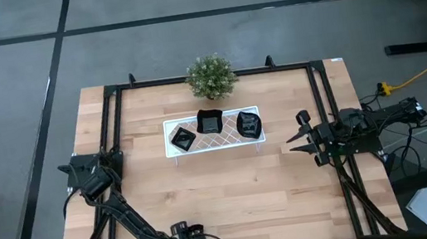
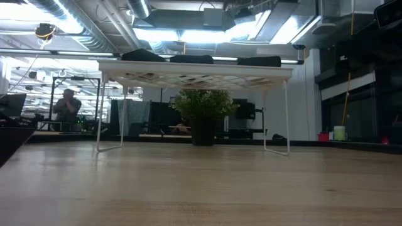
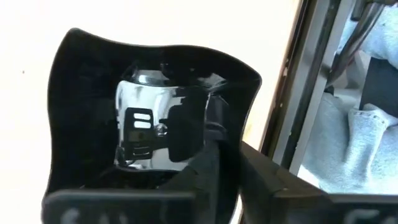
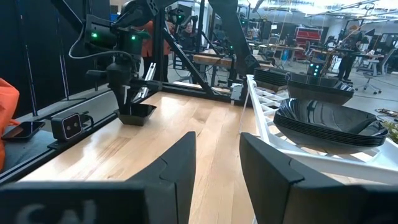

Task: Pick & Place Mini shaped plates
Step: Stack the black distorted square plate on top of the black distorted square plate on the shelf

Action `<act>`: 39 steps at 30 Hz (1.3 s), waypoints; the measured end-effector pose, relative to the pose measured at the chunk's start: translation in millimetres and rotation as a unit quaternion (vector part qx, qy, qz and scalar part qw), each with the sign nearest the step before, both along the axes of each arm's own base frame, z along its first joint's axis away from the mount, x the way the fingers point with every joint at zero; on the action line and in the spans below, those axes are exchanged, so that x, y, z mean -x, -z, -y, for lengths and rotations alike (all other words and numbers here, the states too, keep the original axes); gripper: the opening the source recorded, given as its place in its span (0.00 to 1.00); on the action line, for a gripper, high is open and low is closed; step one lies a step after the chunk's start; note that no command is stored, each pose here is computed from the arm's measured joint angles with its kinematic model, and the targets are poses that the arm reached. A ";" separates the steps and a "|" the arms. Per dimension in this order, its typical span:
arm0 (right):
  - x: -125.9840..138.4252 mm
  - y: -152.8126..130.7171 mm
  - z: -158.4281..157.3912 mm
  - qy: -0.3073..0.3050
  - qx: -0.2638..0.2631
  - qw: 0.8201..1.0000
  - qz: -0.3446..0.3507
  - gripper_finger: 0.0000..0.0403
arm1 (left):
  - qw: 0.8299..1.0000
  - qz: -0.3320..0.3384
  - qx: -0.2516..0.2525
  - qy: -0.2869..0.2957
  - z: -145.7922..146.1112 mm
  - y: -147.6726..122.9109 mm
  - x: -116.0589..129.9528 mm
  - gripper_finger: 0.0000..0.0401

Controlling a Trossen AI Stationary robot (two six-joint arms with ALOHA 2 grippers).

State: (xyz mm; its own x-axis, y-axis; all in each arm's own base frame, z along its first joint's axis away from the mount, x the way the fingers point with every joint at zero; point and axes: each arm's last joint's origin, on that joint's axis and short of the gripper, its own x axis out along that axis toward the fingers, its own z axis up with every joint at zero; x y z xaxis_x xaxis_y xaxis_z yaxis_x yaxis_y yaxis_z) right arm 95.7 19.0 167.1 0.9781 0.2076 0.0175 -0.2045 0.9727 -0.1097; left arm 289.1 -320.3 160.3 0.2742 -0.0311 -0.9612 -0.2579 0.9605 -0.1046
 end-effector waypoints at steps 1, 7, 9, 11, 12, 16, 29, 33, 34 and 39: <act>0.0 0.0 0.0 0.000 0.000 1.000 0.000 0.31 | 1.000 0.001 -0.001 0.000 0.0 -0.1 -0.1 0.09; 0.0 -0.1 0.0 0.000 0.000 1.000 0.000 0.31 | 1.000 0.023 -0.011 0.003 1.8 -8.5 -3.4 0.01; 0.0 0.0 0.0 0.000 0.000 1.000 0.000 0.31 | 0.999 0.037 -0.018 0.014 3.2 -14.0 -5.5 0.01; 0.0 0.0 0.0 0.000 0.000 1.000 0.000 0.31 | 0.998 0.050 -0.029 0.026 3.5 -22.3 -7.8 0.01; 0.0 0.0 0.0 0.000 0.000 1.000 0.000 0.31 | 0.997 0.057 -0.036 0.030 2.8 -27.2 -9.3 0.01; 0.0 0.0 0.0 0.000 0.000 1.000 0.000 0.31 | 0.992 0.097 -0.065 0.045 -5.1 -53.8 -14.5 0.01; 0.0 -0.1 0.0 0.000 0.000 1.000 0.000 0.31 | 0.970 0.177 -0.113 0.127 -57.4 -134.3 -22.3 0.01; 0.0 0.0 0.0 0.000 0.000 1.000 0.000 0.31 | 0.964 0.173 -0.138 0.145 -83.6 -152.5 -24.7 0.01; 0.0 -0.1 0.0 0.000 0.000 1.000 0.000 0.31 | 0.963 0.173 -0.145 0.149 -90.4 -156.2 -26.2 0.01; 0.0 0.0 0.0 0.000 0.000 1.000 0.000 0.31 | 0.954 0.171 -0.174 0.172 -121.5 -175.6 -27.8 0.01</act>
State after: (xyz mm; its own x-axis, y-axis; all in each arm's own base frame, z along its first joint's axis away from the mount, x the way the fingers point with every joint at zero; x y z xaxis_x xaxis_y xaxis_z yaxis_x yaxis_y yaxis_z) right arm 95.7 19.0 167.1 0.9780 0.2079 0.0174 -0.2048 0.9727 -0.1094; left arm 316.9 -198.8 335.9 0.6050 0.1286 -0.7858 0.0708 0.9743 0.2139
